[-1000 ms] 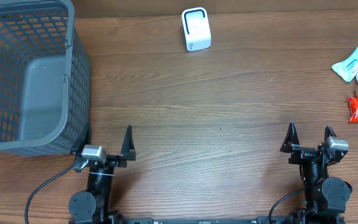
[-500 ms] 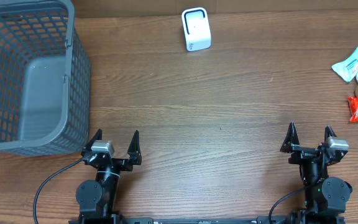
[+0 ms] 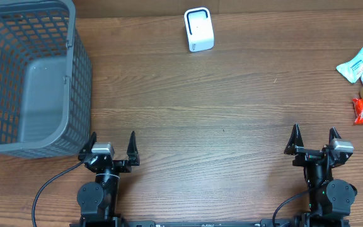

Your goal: Scan the item barcode

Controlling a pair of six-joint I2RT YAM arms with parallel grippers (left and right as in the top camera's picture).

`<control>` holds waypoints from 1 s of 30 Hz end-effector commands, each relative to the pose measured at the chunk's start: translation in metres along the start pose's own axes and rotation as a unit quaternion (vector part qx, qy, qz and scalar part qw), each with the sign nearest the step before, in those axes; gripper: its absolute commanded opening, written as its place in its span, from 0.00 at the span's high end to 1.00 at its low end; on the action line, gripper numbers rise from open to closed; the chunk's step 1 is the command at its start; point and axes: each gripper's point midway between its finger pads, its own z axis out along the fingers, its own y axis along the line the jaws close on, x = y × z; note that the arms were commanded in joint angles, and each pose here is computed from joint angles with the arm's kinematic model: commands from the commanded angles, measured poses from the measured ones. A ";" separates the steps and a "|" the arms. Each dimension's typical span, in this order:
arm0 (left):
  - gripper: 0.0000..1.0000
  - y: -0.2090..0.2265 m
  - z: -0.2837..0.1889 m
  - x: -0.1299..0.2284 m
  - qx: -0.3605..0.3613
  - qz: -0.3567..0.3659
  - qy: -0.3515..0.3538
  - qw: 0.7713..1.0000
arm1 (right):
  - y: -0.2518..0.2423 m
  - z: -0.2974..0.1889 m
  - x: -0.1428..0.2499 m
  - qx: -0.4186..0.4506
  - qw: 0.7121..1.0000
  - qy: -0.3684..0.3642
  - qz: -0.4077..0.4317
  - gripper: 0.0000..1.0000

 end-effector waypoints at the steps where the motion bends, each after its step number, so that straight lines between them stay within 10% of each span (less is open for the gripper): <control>1: 0.00 0.007 -0.001 0.001 -0.019 0.016 -0.001 1.000 | -0.002 0.000 0.001 0.005 1.000 -0.003 -0.002 0.00; 30: 0.00 0.009 -0.001 -0.001 -0.026 0.047 -0.003 0.999 | -0.002 0.000 0.001 0.005 1.000 -0.003 -0.002 0.00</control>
